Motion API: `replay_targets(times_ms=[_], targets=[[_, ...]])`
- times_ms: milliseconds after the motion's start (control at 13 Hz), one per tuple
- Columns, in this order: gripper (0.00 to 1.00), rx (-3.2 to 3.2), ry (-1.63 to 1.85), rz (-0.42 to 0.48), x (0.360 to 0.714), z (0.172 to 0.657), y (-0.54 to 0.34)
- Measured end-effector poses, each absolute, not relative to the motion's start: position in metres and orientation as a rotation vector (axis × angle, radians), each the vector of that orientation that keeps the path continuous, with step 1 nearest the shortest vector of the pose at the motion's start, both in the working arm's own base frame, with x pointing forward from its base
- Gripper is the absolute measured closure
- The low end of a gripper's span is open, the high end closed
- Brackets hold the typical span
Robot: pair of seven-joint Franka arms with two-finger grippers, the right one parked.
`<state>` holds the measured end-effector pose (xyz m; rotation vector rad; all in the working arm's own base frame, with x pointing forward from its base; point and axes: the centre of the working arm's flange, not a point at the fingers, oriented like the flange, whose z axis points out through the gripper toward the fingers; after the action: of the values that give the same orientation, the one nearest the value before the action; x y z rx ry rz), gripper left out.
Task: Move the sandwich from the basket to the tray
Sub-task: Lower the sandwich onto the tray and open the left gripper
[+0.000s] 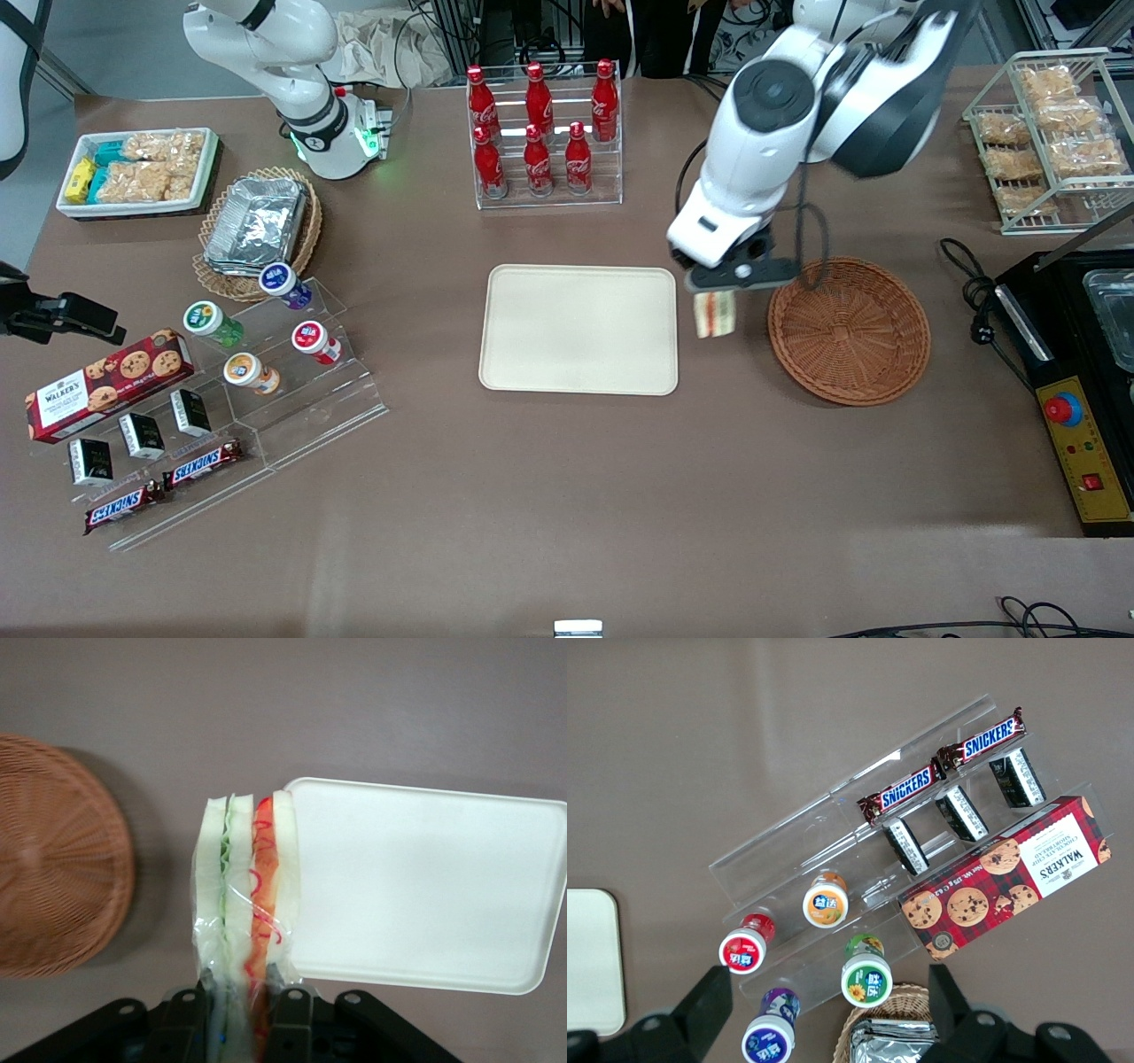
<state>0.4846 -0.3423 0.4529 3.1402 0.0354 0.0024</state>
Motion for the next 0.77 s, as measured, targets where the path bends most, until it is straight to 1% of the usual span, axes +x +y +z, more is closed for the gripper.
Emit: replay_targets(times_ms=[231,538,769], targets=[[0.8,3.106,-0.089,-0.013,0.463,0.378,-0.374],[0.8,3.105,-0.242,-0.001,0.454,0.293,-0.382],[0.8,3.092,-0.33,-0.01,0.442,0.244,-0.382]])
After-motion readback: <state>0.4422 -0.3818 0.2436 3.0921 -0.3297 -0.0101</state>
